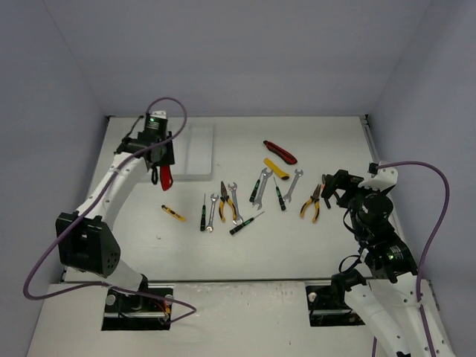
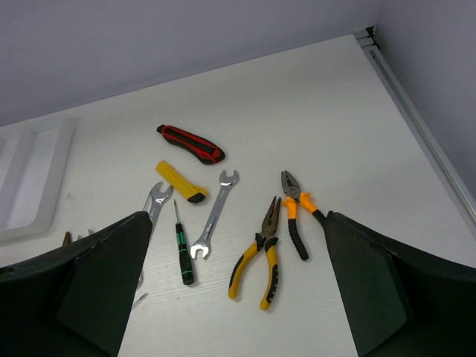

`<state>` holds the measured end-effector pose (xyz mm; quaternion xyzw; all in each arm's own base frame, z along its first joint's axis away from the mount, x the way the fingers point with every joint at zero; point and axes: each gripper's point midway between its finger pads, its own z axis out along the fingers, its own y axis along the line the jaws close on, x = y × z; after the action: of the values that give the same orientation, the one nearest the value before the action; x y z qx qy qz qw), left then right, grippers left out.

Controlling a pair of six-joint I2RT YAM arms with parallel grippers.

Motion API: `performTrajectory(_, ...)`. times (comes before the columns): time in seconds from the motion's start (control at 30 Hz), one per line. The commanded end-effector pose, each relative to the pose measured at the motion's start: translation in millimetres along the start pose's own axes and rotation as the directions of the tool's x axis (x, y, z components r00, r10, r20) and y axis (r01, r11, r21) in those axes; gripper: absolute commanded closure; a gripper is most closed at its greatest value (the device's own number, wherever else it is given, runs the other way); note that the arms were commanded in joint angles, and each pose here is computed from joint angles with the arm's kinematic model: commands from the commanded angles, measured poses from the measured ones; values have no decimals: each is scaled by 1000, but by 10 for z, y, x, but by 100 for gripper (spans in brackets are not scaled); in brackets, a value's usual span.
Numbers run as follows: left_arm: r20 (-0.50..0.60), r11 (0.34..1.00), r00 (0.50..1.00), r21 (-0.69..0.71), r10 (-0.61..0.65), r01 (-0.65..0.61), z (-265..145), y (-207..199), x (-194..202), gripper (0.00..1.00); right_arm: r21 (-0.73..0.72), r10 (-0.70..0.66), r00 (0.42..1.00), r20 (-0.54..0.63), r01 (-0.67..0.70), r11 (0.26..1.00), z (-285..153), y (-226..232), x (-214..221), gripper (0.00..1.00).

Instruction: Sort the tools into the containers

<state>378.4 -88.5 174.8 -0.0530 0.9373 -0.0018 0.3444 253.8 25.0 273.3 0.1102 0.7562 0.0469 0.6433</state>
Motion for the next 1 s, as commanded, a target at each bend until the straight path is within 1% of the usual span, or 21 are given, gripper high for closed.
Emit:
performTrajectory(0.0, 140, 988, 986, -134, 89, -70, -189, 718, -754, 100, -30, 15, 999, 35, -14, 999, 13, 69, -54, 0)
performTrajectory(0.03, 175, 984, 979, -158, 107, -80, -237, 790, -941, 100, -32, 19, 999, 38, -18, 999, 6, 70, -60, 0)
performTrajectory(0.07, 182, 977, 973, -188, 139, -104, -211, 889, -1063, 100, -34, 20, 999, 36, -19, 999, 5, 75, -52, 0)
performTrajectory(0.17, 156, 947, 958, -258, 239, -194, 63, 1219, -1311, 100, -53, 26, 999, 23, -25, 998, 5, 106, 4, 0)
performTrajectory(0.27, 130, 921, 949, -310, 287, -236, 293, 1544, -1491, 100, -69, 27, 1000, 0, -27, 997, 22, 137, 83, 0)
performTrajectory(0.33, 111, 911, 947, -327, 302, -253, 441, 1676, -1555, 100, -78, 27, 999, -16, -28, 997, 39, 159, 129, 0)
performTrajectory(0.4, 99, 905, 946, -337, 309, -260, 694, 1809, -1631, 100, -92, 33, 998, -49, -37, 995, 73, 201, 213, 0)
performTrajectory(0.53, 78, 917, 959, -322, 271, -233, 1146, 1965, -1586, 100, -105, 26, 995, -98, -37, 994, 140, 258, 322, 0)
performTrajectory(0.63, 64, 931, 968, -296, 241, -212, 1387, 2009, -1505, 100, -102, 21, 993, -114, -33, 994, 168, 264, 361, 0)
performTrajectory(0.73, 56, 933, 971, -294, 234, -208, 1523, 2037, -1426, 99, -91, 17, 992, -129, -28, 995, 198, 250, 407, 0)
performTrajectory(0.77, 53, 932, 971, -296, 235, -209, 1586, 2052, -1385, 97, -89, 14, 991, -135, -26, 996, 208, 250, 426, 0)
performTrajectory(0.87, 51, 935, 973, -294, 224, -200, 1670, 2095, -1329, 81, -91, 8, 989, -146, -22, 996, 229, 268, 432, 0)
performTrajectory(0.97, 48, 942, 977, -277, 208, -187, 1687, 2101, -1286, 71, -99, 3, 989, -147, -18, 995, 239, 291, 410, 0)
